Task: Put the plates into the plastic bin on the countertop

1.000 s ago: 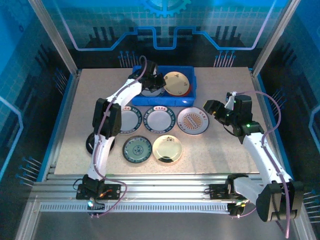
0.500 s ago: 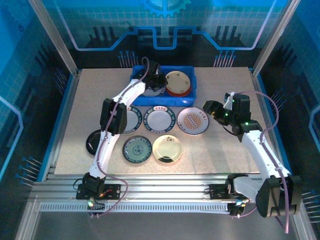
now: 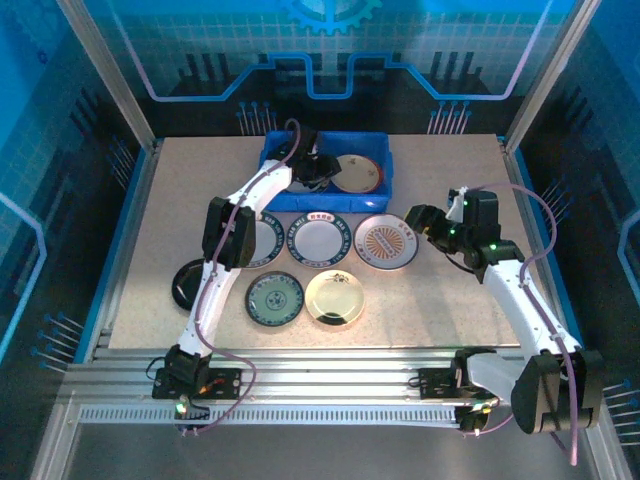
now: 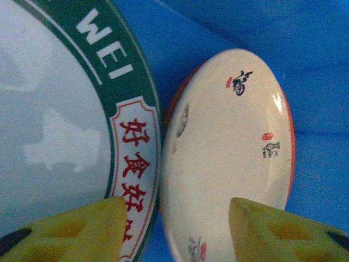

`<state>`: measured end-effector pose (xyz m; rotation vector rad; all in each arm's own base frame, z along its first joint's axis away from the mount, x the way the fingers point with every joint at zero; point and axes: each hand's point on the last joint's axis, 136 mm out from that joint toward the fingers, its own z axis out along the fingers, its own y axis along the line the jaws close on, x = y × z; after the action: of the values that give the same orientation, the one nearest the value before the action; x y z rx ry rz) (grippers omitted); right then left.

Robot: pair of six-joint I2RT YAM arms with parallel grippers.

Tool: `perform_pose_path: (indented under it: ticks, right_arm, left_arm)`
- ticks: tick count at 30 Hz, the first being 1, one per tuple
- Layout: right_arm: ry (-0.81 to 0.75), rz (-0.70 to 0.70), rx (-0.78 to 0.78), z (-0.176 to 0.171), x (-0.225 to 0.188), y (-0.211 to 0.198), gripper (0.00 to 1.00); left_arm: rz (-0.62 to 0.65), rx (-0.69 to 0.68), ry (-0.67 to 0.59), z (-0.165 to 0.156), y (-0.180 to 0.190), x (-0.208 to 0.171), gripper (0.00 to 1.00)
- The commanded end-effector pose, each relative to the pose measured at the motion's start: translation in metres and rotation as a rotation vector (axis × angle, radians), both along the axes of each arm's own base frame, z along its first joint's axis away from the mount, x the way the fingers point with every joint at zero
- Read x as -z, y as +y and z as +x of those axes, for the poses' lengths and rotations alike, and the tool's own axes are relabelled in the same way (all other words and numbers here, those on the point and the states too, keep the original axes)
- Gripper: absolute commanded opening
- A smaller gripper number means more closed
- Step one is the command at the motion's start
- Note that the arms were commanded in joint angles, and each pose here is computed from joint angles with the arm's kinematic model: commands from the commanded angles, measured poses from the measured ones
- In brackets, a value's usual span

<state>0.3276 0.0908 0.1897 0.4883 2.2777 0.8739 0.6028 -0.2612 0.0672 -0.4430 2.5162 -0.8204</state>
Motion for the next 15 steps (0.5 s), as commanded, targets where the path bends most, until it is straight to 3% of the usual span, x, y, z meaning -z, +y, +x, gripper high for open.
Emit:
perform_pose_path:
  ticks: [1, 9, 15]
  right_arm:
    - [0.030, -0.058, 0.022, -0.006, 0.008, -0.011, 0.68]
    - [0.080, -0.071, 0.037, -0.014, 0.038, -0.014, 0.65]
    - [0.099, -0.092, 0.047, -0.015, 0.056, -0.018, 0.62]
  left_arm:
    - [0.022, 0.003, -0.030, 0.003, 0.006, -0.017, 0.56]
    - [0.019, 0.030, -0.100, 0.004, 0.003, -0.052, 0.58]
    - [0.018, 0.069, -0.241, -0.007, 0.000, -0.122, 0.61]
